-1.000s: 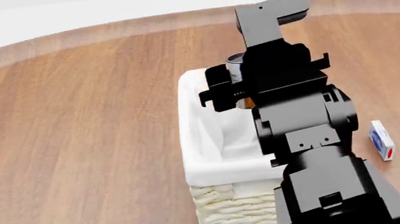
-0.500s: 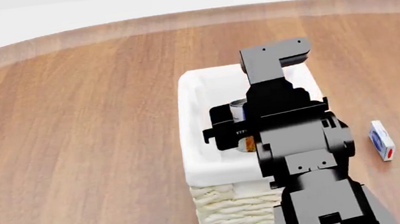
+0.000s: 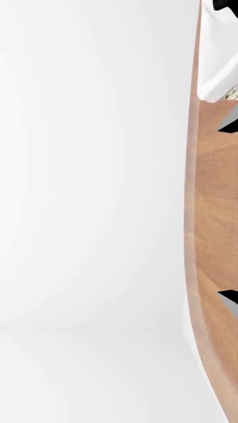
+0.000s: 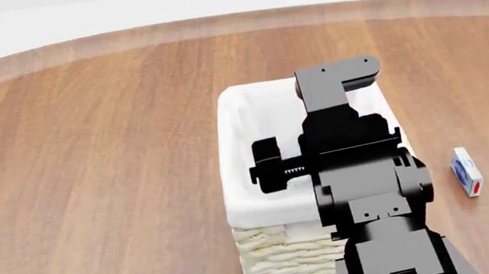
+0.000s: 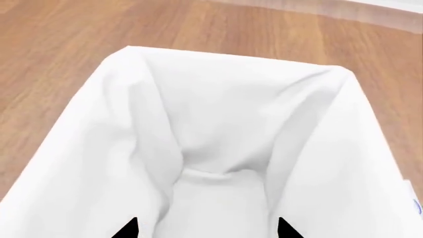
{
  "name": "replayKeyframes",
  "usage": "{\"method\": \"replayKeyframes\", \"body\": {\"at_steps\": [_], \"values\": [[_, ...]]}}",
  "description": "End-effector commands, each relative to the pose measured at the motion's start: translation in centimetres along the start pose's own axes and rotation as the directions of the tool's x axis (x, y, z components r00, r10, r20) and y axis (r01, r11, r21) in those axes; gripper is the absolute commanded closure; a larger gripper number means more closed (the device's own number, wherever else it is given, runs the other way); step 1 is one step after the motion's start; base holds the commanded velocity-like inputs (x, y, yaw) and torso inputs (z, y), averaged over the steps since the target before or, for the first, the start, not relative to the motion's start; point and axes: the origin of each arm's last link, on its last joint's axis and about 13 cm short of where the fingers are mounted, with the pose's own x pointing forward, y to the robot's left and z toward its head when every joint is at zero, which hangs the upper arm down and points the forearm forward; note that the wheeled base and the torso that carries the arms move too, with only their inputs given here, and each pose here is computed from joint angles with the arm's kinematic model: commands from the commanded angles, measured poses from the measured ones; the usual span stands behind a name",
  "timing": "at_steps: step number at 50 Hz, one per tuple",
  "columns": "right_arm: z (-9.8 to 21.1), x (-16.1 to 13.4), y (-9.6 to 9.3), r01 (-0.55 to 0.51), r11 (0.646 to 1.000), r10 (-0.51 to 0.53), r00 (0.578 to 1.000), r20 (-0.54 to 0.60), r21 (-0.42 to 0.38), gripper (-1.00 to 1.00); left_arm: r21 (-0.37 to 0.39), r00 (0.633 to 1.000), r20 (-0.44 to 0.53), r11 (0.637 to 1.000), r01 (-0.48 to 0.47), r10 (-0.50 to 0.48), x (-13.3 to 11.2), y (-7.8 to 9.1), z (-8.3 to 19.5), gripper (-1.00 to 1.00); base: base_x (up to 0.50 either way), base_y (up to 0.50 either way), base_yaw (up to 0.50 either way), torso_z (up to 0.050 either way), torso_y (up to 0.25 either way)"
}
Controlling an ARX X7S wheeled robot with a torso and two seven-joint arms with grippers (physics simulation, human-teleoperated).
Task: Pick up the alphabet soup and put it in the basket.
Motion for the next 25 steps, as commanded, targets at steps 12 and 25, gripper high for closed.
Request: {"method": "replayKeyframes", "body": {"at_steps": [12, 25], "values": [[3.4, 0.2, -0.5, 0.034, 0.999, -0.045, 0.862, 0.505, 0.031, -1.0, 0.002, 1.0, -0.004, 1.0, 0.0, 0.0, 0.1, 0.0, -0.2, -1.0, 0.0, 0.0, 0.0, 0.0, 0.0], [6.0, -0.7, -0.5, 0.051, 0.993, -0.114, 0.715, 0.69, 0.111, -1.0, 0.002, 1.0, -0.007, 1.0, 0.003, -0.003, 0.1, -0.1, -0.2, -1.0, 0.0, 0.0, 0.0, 0.0, 0.0]]}}
